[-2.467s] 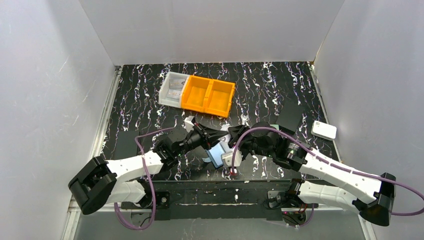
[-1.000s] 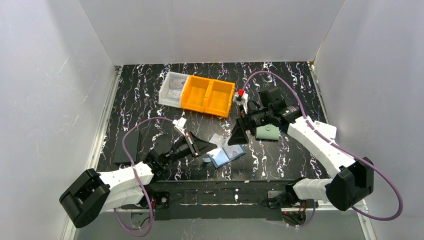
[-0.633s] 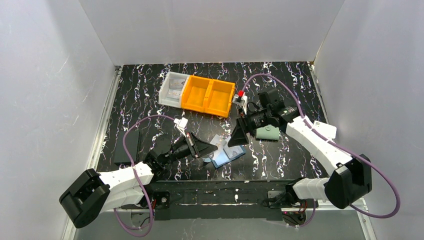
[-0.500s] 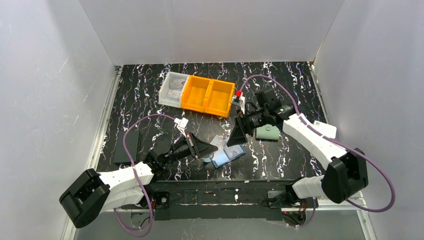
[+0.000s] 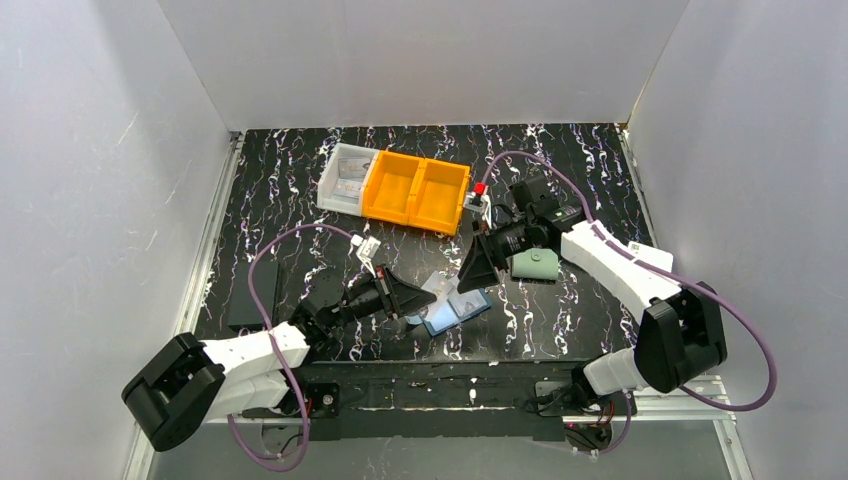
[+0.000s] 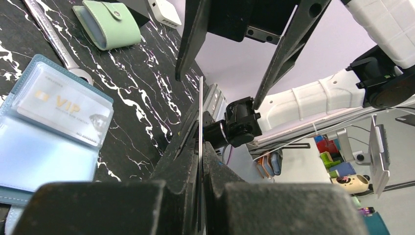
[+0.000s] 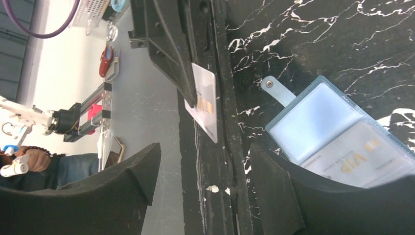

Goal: Take the credit cards out of the card holder
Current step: Remove the credit card from the card holder.

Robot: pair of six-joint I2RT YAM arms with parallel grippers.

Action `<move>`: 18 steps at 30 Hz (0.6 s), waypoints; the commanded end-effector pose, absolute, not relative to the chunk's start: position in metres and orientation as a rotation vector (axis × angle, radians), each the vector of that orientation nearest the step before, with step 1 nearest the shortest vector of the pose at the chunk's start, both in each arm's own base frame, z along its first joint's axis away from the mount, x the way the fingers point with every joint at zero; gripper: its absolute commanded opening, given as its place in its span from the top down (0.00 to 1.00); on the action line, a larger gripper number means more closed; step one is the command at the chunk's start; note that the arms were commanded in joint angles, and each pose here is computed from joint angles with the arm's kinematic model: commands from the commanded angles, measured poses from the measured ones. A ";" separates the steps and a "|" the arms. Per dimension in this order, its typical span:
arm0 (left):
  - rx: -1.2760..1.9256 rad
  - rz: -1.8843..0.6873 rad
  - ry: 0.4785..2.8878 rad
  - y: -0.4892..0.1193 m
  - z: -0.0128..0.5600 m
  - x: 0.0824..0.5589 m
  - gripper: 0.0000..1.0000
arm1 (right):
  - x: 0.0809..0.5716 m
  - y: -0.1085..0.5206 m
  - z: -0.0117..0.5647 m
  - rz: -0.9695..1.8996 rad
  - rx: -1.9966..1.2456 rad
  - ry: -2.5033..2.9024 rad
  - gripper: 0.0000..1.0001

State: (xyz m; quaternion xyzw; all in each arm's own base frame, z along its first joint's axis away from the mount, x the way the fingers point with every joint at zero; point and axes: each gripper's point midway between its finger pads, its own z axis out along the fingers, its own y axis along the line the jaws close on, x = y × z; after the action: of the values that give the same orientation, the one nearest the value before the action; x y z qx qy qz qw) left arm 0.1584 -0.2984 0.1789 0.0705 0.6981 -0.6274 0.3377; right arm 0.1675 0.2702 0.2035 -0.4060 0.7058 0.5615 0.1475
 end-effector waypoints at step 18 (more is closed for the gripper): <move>0.292 -1.592 1.789 -0.318 0.183 0.174 1.00 | 0.163 0.275 0.179 1.759 -1.228 1.896 0.51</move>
State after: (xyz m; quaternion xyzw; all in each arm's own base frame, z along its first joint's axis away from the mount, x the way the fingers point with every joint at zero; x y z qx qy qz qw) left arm 0.1702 -0.3107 0.1666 0.0911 0.7128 -0.6076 0.3384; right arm 0.1635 0.2741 0.1775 -0.4085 0.6832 0.5916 0.1281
